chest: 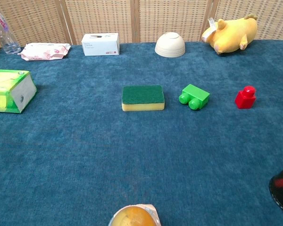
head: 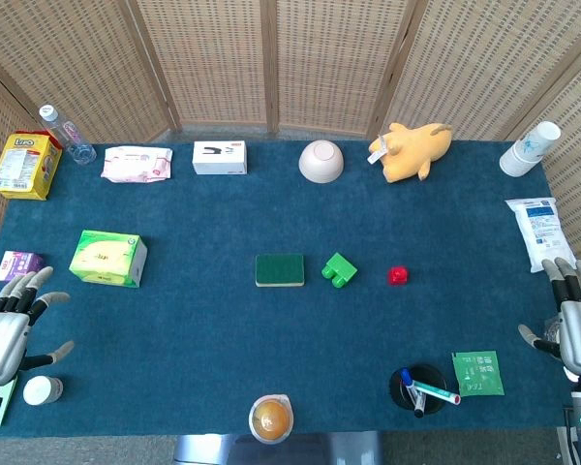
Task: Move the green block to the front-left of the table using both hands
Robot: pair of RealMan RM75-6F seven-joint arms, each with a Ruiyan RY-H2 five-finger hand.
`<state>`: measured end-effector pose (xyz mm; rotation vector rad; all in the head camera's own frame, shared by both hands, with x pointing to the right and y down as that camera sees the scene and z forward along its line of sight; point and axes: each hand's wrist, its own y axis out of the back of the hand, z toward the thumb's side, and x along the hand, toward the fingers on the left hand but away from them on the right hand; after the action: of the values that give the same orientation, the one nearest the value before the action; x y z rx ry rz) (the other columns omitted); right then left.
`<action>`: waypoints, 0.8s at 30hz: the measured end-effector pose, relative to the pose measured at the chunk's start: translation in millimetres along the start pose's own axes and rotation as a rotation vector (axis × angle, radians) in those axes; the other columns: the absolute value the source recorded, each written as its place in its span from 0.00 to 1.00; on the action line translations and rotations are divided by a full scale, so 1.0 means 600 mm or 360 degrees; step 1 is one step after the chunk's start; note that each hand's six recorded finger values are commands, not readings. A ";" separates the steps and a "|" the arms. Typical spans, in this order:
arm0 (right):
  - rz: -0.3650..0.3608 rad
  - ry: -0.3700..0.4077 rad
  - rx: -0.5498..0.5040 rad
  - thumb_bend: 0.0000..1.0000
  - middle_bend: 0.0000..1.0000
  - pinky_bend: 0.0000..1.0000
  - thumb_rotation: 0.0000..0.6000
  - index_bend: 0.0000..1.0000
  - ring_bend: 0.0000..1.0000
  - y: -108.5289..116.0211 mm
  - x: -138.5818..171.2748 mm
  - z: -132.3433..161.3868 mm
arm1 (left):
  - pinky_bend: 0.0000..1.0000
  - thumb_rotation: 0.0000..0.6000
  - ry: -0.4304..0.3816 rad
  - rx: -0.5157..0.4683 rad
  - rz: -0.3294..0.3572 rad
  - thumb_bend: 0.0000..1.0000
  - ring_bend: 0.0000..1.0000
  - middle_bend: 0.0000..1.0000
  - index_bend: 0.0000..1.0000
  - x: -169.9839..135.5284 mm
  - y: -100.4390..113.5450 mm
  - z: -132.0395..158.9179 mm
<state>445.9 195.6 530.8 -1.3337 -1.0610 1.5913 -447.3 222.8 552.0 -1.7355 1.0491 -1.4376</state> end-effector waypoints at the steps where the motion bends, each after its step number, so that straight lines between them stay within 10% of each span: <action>1: 0.0000 -0.0001 0.0000 0.19 0.12 0.06 0.93 0.11 0.00 0.000 -0.001 0.000 | 0.00 0.93 0.0000 0.0000 -0.0002 0.23 0.00 0.07 0.30 0.000 0.000 0.000; 24: 0.0023 0.0115 -0.0187 0.19 0.12 0.06 0.91 0.02 0.00 0.011 -0.005 0.026 | 0.00 0.93 -0.0039 -0.0016 0.0005 0.23 0.00 0.06 0.30 0.008 0.003 0.012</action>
<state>430.8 189.0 527.0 -1.4690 -1.1175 1.4995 -440.3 217.7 551.1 -1.7536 1.0470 -1.4081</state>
